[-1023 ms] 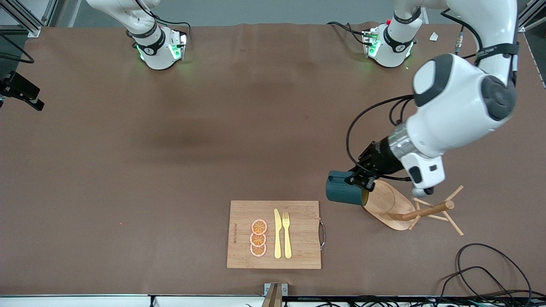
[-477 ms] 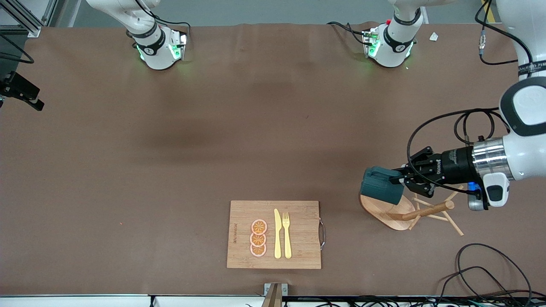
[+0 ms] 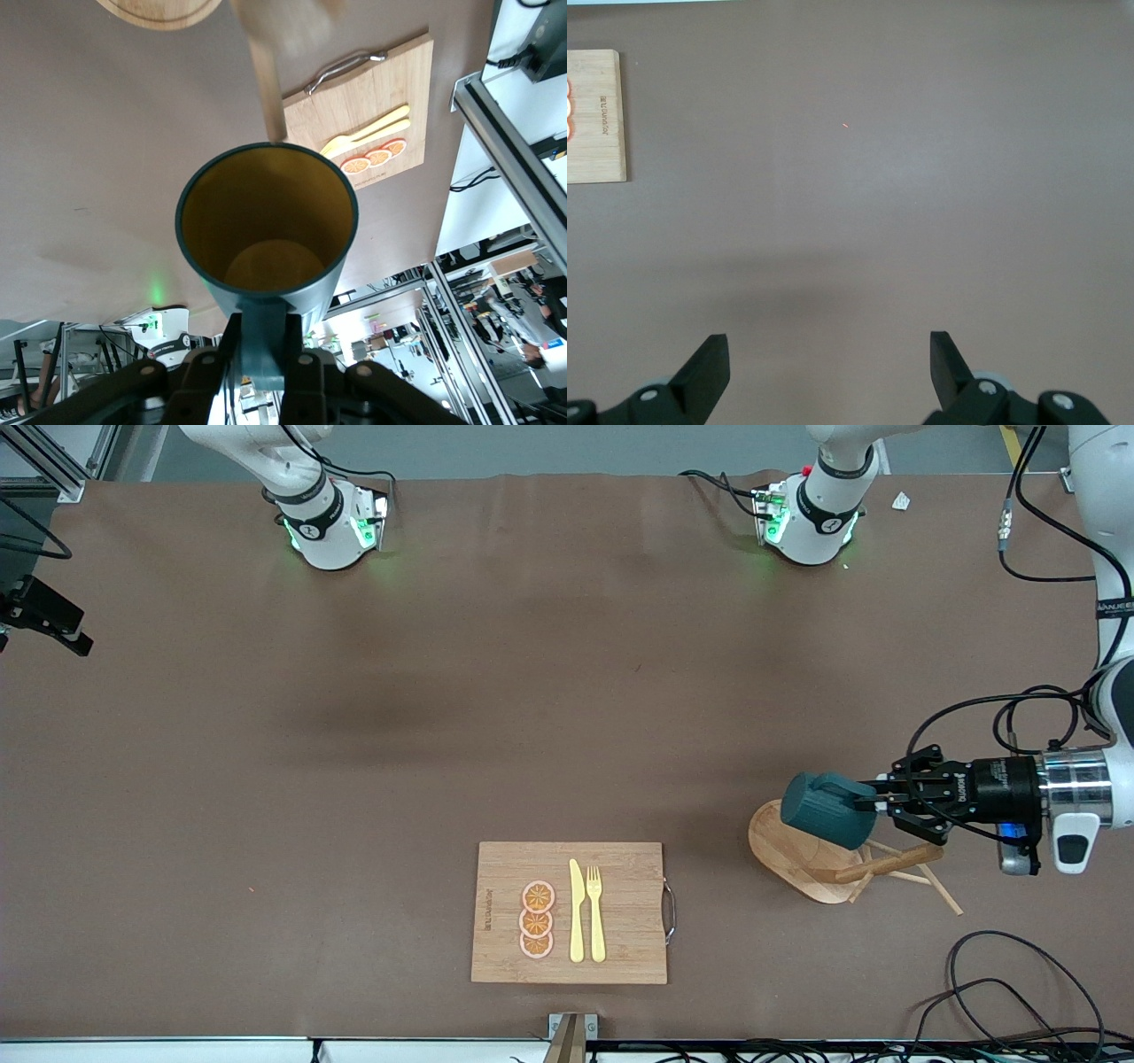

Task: Pass cup and hang on rack
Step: 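Tilt the mug and hook its handle onto a rack peg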

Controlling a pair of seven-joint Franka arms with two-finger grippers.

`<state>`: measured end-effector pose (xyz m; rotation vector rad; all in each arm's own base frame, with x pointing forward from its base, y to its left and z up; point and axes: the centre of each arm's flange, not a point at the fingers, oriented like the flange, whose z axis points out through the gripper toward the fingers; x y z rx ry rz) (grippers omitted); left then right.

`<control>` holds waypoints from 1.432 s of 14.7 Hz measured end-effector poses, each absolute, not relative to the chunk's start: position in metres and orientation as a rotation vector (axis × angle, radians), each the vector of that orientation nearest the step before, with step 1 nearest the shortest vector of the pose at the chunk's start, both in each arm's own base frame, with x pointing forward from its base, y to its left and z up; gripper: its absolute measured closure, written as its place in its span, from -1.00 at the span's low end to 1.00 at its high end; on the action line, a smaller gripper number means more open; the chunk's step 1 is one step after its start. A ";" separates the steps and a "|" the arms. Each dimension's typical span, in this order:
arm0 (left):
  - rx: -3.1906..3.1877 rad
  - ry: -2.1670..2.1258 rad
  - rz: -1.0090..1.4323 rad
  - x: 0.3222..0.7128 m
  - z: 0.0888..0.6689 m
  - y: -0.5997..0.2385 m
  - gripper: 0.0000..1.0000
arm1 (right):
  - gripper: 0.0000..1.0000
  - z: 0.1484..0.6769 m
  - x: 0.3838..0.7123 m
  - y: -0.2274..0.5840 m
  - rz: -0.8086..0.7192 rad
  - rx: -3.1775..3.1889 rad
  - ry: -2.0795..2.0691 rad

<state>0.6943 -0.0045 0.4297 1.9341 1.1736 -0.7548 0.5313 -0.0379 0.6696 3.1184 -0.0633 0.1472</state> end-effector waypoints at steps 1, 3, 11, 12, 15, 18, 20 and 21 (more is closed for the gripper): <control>1.928 1.177 -0.759 0.695 0.427 -0.002 0.58 | -1.00 0.669 0.532 -0.038 0.145 3.118 -0.065; 1.926 1.176 -0.767 0.695 0.423 -0.003 0.58 | -1.00 0.666 0.533 -0.040 0.138 3.118 -0.070; 1.849 1.215 -0.809 0.700 0.393 0.018 0.58 | -1.00 0.665 0.534 -0.043 0.134 3.118 -0.078; 1.843 1.218 -0.810 0.700 0.391 0.020 0.58 | -1.00 0.665 0.534 -0.043 0.134 3.118 -0.078; 1.835 1.230 -0.802 0.701 0.390 0.026 0.58 | -1.00 0.665 0.534 -0.043 0.134 3.118 -0.078; 1.824 1.242 -0.798 0.701 0.387 0.035 0.58 | -1.00 0.665 0.534 -0.043 0.134 3.118 -0.079; 1.817 1.250 -0.795 0.700 0.386 0.041 0.58 | -1.00 0.665 0.534 -0.043 0.134 3.118 -0.079; 1.815 1.253 -0.793 0.700 0.386 0.043 0.58 | -1.00 0.665 0.534 -0.043 0.135 3.118 -0.079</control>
